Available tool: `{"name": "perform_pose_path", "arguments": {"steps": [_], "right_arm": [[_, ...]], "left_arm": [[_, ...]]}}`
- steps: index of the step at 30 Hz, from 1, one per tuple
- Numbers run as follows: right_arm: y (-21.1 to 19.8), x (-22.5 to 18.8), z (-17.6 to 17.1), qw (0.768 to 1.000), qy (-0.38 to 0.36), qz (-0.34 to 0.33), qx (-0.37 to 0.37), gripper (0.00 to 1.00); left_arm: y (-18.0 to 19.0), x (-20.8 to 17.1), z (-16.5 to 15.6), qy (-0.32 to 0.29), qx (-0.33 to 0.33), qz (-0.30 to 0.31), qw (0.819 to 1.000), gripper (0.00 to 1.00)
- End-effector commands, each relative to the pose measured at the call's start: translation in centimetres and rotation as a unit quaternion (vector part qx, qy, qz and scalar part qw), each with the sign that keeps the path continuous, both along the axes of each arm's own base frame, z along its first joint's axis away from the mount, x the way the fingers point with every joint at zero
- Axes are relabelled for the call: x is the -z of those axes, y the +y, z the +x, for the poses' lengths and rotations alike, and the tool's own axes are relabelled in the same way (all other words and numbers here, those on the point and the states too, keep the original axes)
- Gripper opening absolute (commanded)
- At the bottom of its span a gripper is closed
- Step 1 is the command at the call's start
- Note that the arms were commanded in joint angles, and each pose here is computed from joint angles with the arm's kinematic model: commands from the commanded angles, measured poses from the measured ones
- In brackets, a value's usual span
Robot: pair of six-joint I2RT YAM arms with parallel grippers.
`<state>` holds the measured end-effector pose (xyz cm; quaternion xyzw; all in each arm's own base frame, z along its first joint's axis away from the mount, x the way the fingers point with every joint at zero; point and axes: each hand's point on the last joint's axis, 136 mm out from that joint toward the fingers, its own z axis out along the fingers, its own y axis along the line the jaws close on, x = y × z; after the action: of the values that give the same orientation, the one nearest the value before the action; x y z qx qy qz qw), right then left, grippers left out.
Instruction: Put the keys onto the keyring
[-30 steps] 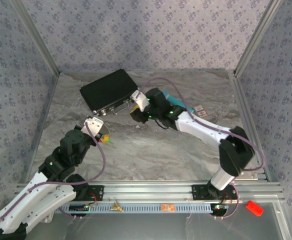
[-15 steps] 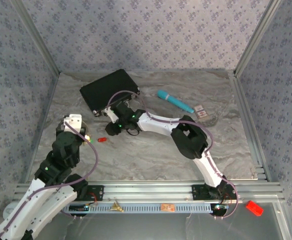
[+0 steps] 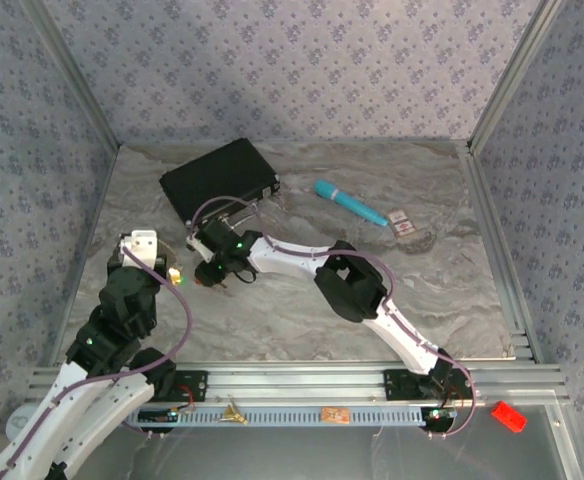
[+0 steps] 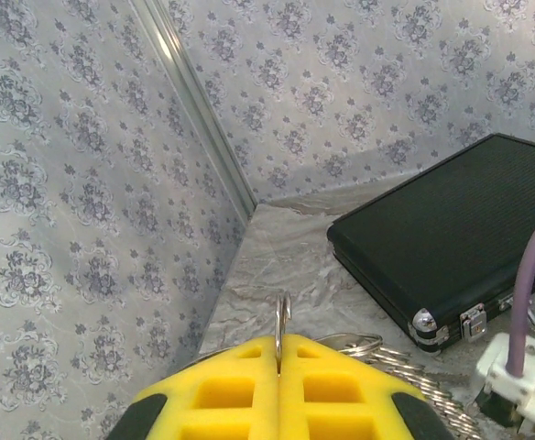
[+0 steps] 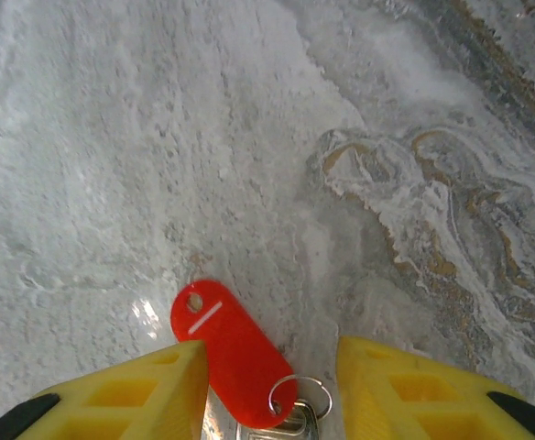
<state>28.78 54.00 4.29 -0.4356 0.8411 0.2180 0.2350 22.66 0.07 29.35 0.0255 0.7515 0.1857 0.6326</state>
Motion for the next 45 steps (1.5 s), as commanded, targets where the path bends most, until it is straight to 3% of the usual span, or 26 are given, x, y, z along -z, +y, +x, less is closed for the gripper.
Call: {"name": "perform_pose_path", "arguments": {"steps": [1,16,28,37,45], "right_arm": [[-0.8,1.1,0.4,0.997,-0.043,-0.056,-0.008,0.42],[-4.5,2.4,-0.7,0.991,-0.05,-0.124,-0.004,0.29],[-16.4,3.1,-2.2,0.975,-0.026,-0.217,0.051,0.28],[-25.4,2.6,-3.4,0.957,-0.007,-0.264,0.118,0.29],[-29.2,1.8,-4.7,0.952,0.014,-0.264,0.157,0.32]], "left_arm": [[0.3,-1.4,-0.3,-0.027,-0.003,-0.024,0.999,0.0],[-0.5,-1.3,0.0,-0.023,0.019,-0.025,0.999,0.0],[-3.4,-0.7,1.4,-0.008,0.083,-0.023,0.996,0.0],[-7.2,-0.4,2.2,-0.001,0.177,-0.021,0.984,0.0],[-11.9,0.4,1.9,0.007,0.301,-0.024,0.953,0.0]]}}
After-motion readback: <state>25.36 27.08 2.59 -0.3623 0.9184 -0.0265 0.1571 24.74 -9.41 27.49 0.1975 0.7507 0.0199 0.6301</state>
